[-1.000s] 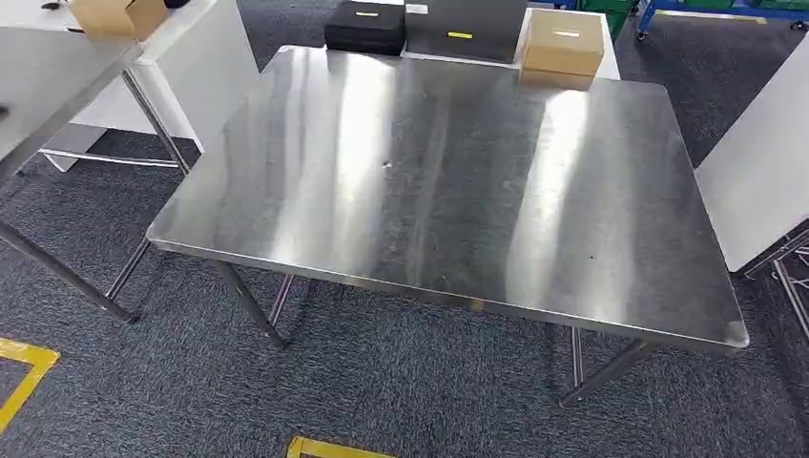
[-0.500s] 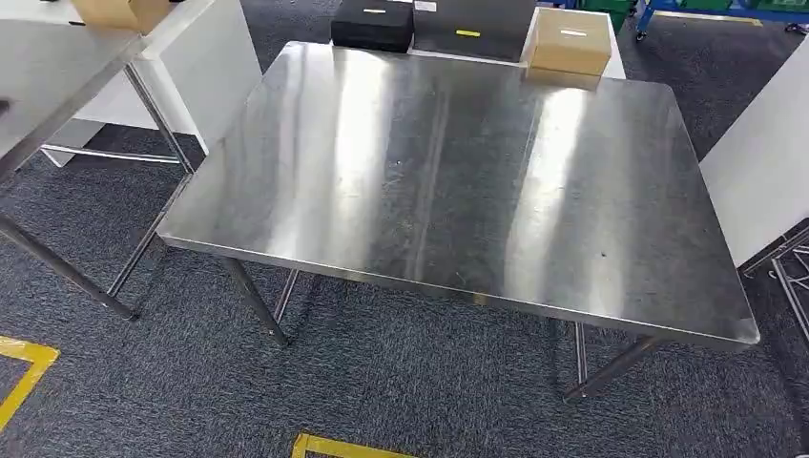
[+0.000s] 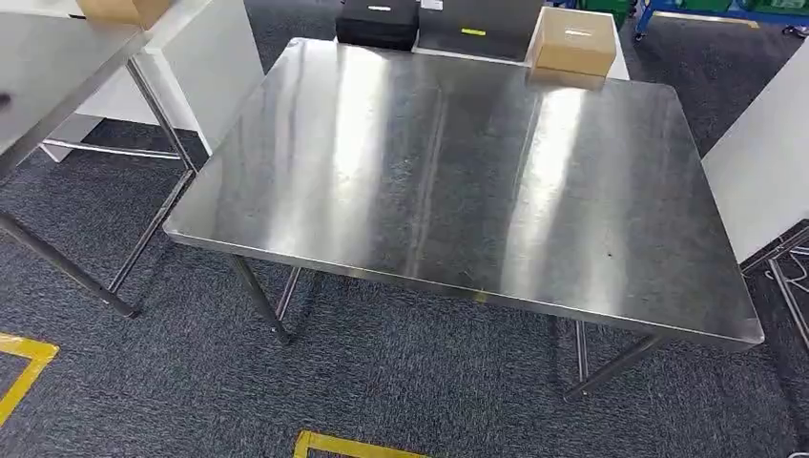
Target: Take the parts from the cabinet and place them on the table.
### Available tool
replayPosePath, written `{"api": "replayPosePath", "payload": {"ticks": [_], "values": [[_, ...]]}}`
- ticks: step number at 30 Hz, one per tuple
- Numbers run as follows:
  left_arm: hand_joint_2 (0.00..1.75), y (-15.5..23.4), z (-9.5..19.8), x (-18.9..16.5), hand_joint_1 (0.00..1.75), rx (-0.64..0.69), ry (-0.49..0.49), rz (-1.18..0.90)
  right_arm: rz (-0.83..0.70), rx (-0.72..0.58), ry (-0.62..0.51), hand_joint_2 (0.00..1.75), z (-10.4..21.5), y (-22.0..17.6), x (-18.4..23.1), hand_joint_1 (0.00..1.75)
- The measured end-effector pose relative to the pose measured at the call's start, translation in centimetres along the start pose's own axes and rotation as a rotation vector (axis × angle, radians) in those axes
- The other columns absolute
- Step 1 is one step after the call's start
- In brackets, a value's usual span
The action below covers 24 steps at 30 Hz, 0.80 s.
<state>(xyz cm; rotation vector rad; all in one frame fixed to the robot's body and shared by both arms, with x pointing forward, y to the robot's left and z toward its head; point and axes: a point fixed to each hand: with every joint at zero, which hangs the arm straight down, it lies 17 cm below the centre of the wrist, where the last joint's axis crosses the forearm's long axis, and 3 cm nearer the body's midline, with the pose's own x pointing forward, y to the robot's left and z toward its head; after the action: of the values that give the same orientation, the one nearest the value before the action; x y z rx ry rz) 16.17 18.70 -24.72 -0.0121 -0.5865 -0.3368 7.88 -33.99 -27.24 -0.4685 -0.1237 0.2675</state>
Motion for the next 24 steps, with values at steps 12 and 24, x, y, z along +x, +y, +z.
{"api": "replayPosePath", "payload": {"ticks": [12,24], "values": [[0.00,0.08,-0.02,0.05,0.00,0.001,-0.002,-0.001,-0.001,0.002,-0.004,0.00,0.03,0.08,0.07,0.00],[0.00,0.25,-0.02,-0.02,0.00,0.003,-0.001,-0.004,-0.005,0.006,-0.003,0.00,0.05,0.17,0.12,0.00]]}}
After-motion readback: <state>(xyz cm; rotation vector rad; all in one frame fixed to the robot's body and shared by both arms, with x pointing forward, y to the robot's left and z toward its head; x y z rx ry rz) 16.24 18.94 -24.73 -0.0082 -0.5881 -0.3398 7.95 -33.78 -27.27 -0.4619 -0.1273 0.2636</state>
